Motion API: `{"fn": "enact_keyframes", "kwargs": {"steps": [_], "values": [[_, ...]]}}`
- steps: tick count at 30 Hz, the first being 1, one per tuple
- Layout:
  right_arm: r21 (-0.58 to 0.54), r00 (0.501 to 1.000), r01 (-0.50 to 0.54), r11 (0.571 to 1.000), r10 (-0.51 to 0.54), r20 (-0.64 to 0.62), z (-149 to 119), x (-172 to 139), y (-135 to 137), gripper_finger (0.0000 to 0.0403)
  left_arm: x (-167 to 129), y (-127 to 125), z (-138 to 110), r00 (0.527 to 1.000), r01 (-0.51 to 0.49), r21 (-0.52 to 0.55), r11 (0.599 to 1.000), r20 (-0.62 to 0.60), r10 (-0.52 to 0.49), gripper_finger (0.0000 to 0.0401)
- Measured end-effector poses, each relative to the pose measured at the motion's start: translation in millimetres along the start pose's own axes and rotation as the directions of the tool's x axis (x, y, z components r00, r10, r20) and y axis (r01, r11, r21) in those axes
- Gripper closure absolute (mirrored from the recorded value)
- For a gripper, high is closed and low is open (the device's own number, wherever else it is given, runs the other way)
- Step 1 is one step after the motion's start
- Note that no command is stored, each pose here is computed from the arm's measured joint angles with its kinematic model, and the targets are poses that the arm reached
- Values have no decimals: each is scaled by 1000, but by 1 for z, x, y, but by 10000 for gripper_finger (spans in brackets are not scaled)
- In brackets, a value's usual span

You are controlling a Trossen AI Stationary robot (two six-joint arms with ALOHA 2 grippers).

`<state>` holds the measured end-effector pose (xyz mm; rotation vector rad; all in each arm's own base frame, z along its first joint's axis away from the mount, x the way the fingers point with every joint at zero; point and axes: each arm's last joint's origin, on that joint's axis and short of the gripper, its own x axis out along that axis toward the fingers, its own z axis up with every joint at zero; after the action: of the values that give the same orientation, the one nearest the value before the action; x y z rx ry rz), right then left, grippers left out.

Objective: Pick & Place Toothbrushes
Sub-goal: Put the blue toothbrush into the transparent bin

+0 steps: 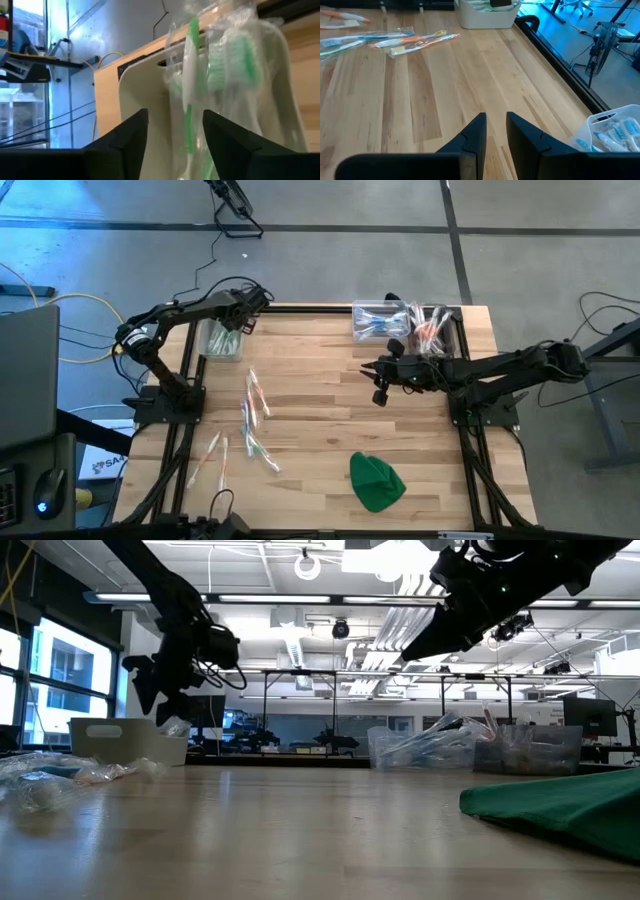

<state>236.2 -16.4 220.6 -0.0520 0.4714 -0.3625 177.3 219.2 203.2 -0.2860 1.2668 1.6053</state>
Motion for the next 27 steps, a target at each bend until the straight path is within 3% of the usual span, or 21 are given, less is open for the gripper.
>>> {"fn": "enact_keyframes", "kwargs": {"steps": [7, 13, 17, 22, 27], "values": [[-1, 1000, 2, 1000, -2, 0, 0, 0, 0, 337, -12, 13, -6, 1000, -5, 17, 1000, -13, 6, 215], [-12, 1000, 2, 1000, -2, 0, 0, 0, 0, 337, -40, 30, -13, 998, 30, -2, 1000, 61, -29, 215], [-18, 1000, 2, 1000, -2, 0, 0, 0, 0, 337, -64, 35, -21, 983, 144, -4, 990, 118, -143, 215], [-17, 1000, 2, 1000, -2, 0, 0, 0, 0, 337, -96, 26, -36, 939, 281, 79, 956, 185, -291, 215], [-14, 1000, 2, 1000, -2, 5, 1, 0, 0, 337, -126, 6, -58, 874, 414, 177, 893, 196, -444, 214]]}}
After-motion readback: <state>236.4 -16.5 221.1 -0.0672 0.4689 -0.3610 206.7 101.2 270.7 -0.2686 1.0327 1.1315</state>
